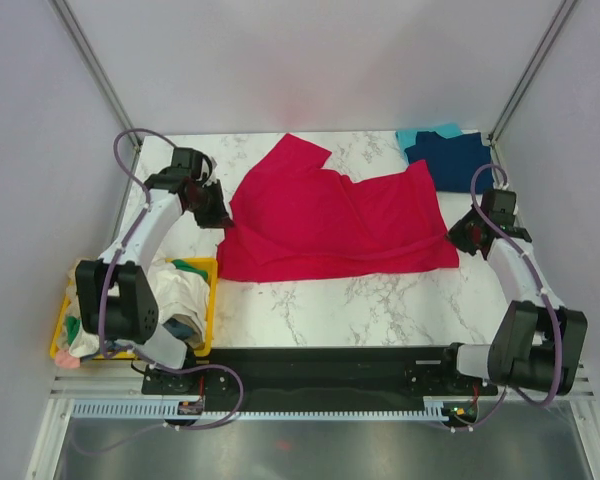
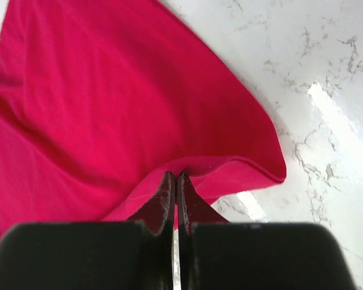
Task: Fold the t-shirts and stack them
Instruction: Fold the tshirt
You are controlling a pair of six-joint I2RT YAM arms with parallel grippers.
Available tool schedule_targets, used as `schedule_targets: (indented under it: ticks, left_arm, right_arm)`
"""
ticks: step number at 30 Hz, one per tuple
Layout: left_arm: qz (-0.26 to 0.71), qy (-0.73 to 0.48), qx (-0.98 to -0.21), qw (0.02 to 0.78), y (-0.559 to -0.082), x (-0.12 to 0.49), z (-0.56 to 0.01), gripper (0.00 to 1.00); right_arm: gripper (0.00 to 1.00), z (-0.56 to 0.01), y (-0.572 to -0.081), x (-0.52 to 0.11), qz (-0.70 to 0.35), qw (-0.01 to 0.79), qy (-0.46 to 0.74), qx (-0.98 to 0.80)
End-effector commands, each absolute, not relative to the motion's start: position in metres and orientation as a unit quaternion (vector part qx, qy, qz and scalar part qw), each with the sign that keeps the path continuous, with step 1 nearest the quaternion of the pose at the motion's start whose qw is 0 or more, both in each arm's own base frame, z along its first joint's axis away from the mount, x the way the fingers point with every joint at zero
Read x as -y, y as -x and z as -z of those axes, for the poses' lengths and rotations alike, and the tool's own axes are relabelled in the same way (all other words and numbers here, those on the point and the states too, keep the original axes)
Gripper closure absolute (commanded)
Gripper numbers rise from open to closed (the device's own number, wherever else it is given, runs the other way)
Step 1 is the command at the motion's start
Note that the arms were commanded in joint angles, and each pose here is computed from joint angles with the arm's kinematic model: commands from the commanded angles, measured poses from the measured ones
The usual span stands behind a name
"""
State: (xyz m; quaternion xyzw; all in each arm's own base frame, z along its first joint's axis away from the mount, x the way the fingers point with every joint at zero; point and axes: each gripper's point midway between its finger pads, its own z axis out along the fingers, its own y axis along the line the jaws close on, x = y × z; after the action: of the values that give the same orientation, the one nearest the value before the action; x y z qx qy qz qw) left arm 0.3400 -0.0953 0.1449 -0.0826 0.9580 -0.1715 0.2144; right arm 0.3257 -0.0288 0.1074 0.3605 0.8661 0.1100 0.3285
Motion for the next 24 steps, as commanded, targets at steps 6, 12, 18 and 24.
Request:
schedule_targets:
  ticks: [6,12,18,24]
  left_arm:
    - [0.128,0.079,-0.962,0.228,-0.406,0.086,-0.136,0.98]
    - [0.121,0.087,-0.97,0.194,-0.431,0.088,-0.117,0.88]
    - [0.12,0.143,-0.935,0.3,-0.413,0.078,-0.181,0.0]
    - [0.156,0.179,-0.928,0.287,-0.337,0.102,-0.155,0.0]
  right_arm:
    - [1.0,-0.086,-0.366,0.043,-0.091,0.32,-0.36,-0.872]
    - [0.74,-0.085,-0.398,0.053,-0.086,0.32,-0.359,-0.873]
    - [0.02,-0.1,-0.391,0.079,-0.071,0.331,-0.372,-0.864]
    - [0.02,-0.092,-0.347,0.07,-0.098,0.335,-0.409,-0.843]
